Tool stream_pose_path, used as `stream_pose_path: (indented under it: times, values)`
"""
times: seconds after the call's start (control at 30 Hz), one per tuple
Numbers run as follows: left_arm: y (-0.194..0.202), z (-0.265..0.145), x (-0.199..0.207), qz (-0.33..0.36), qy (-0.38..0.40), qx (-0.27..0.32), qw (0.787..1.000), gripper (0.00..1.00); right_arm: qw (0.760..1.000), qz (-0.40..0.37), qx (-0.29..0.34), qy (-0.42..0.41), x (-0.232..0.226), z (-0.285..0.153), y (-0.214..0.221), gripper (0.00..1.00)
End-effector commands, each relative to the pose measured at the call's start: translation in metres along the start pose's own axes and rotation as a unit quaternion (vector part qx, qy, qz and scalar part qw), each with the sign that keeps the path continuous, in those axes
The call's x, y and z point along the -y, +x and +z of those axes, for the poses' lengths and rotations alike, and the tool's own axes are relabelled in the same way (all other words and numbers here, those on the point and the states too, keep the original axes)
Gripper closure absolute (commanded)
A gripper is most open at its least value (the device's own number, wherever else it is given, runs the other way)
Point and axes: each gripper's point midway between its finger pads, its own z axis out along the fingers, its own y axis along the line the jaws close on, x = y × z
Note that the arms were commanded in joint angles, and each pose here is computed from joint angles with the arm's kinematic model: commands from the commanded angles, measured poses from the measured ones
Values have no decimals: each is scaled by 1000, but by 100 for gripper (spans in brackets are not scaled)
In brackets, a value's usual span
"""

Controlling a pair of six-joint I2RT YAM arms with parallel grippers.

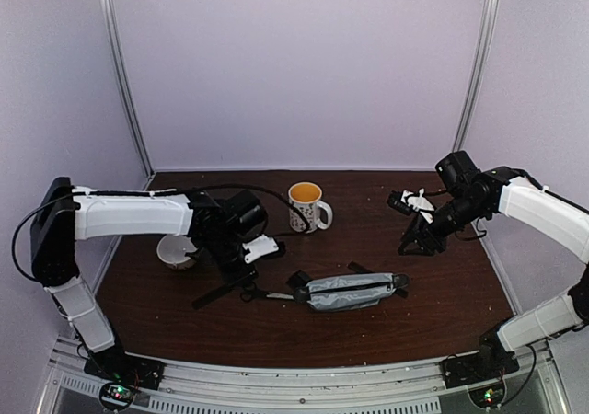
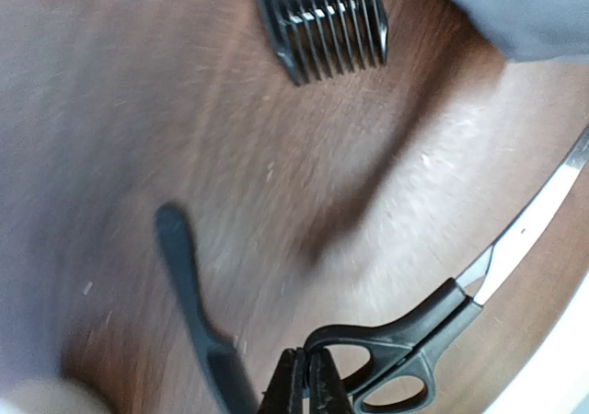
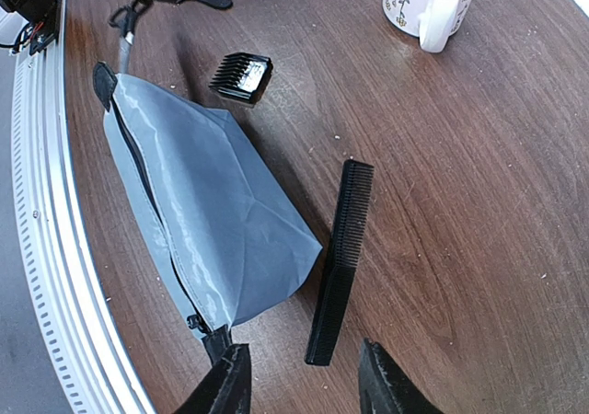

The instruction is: Sort the hair-cutting tools

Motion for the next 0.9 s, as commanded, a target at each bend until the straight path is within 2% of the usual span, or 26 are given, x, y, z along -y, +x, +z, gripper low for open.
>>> stream_pose_path:
  times: [0.0,0.2,0.3,0.37,0.43,0.5,0.6,0.73,0.87]
  values:
    - [16,-45,-2,-72,-25,-2,997,100,1000,3,-6,0,1,1,4,59]
    - [26,-87,9,-114,-44,-12,992,100,1000,-1,-7,-21,-5,2,5,55]
    - [9,-109,19,-115,-37,18,993,100,999,-2,-22,-37,-10,5,11,51]
    - [-11,-125,18,-108,-59,47,991,100,999,2,-33,-37,-9,6,15,51]
    - [-30,-140,10,-102,-107,63,987,100,999,4,-36,-24,-6,4,16,51]
    - [-46,-143,-7,-94,-192,64,975,100,999,11,-38,-1,1,2,17,51]
    - [-77,-145,-11,-81,-282,90,952,100,998,24,-54,-13,-2,-2,21,50]
    - [-114,-139,8,-62,-329,139,932,100,995,32,-90,-41,-10,-3,32,50]
    - [-132,-124,26,-30,-365,150,918,100,991,34,-114,-59,-16,0,45,50]
